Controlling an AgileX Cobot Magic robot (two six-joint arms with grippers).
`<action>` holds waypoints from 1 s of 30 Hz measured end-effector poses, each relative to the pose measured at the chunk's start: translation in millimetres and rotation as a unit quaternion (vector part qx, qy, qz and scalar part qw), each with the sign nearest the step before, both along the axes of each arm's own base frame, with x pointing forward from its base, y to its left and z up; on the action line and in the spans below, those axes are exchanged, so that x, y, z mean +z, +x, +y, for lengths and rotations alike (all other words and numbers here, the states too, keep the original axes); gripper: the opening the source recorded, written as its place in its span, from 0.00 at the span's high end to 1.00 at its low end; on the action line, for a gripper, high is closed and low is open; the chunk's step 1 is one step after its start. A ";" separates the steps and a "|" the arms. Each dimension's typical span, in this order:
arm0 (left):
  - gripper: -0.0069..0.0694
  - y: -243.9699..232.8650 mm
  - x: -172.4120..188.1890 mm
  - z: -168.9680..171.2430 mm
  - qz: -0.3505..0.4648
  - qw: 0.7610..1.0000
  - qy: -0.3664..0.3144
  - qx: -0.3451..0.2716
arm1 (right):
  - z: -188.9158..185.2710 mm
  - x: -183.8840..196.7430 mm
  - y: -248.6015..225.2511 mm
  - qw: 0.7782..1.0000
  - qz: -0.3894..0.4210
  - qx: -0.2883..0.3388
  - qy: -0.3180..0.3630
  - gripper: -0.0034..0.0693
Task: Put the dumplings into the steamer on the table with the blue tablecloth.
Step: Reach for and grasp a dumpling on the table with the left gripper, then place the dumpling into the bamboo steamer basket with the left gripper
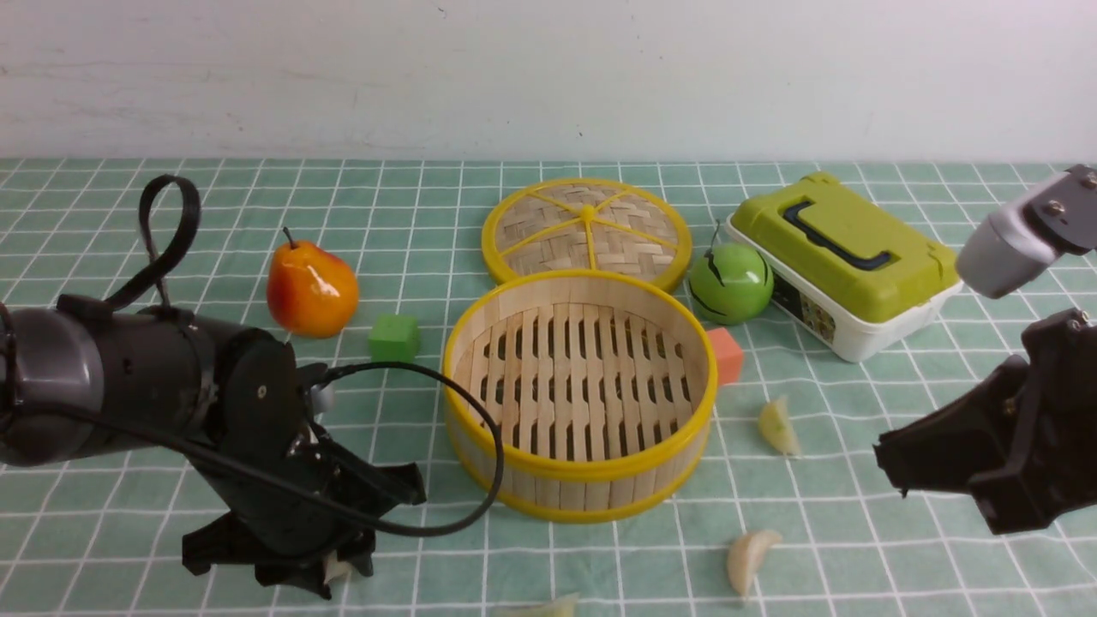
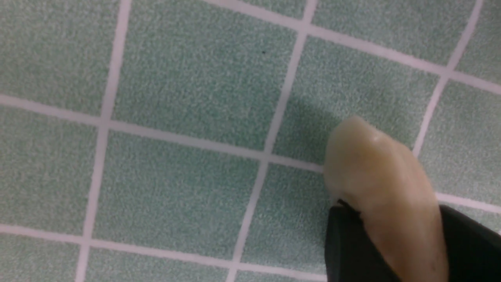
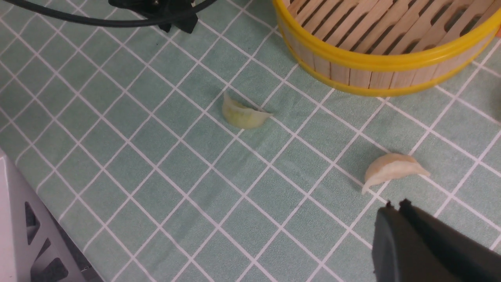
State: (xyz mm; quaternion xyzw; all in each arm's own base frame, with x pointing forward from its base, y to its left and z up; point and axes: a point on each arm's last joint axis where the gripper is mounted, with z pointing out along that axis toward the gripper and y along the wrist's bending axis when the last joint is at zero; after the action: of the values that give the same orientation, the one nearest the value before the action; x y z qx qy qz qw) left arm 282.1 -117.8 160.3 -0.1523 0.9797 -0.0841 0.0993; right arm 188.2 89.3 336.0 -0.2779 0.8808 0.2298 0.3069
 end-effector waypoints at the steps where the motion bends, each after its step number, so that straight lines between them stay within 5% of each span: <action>1: 0.60 0.0 0.0 0.0 0.000 1.000 0.000 -0.002 | 0.0 0.0 0.0 1.000 0.000 0.000 0.000 0.95; 8: 0.60 -3.7 9.0 1.1 -0.005 0.999 0.005 -0.034 | 0.0 0.0 0.0 1.000 0.000 0.000 0.000 0.95; 19: 0.60 11.0 118.5 -9.1 -0.090 0.987 -0.008 -0.130 | 0.2 0.3 0.1 1.000 0.000 -0.001 0.002 0.94; 24: 0.60 44.8 157.6 -55.4 -0.156 0.967 -0.018 -0.203 | 0.2 0.6 0.8 1.000 -0.004 -0.003 0.003 0.93; 30: 0.60 90.5 127.8 -127.8 -0.160 0.949 -0.018 -0.272 | 0.2 0.5 0.5 1.000 -0.002 -0.002 0.003 0.93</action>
State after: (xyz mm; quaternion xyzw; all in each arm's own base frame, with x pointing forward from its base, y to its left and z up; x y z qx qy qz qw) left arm 372.6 -245.6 288.1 0.1341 0.9536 -0.1488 0.2250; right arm 188.7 89.5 336.5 -0.2756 0.8799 0.2314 0.3102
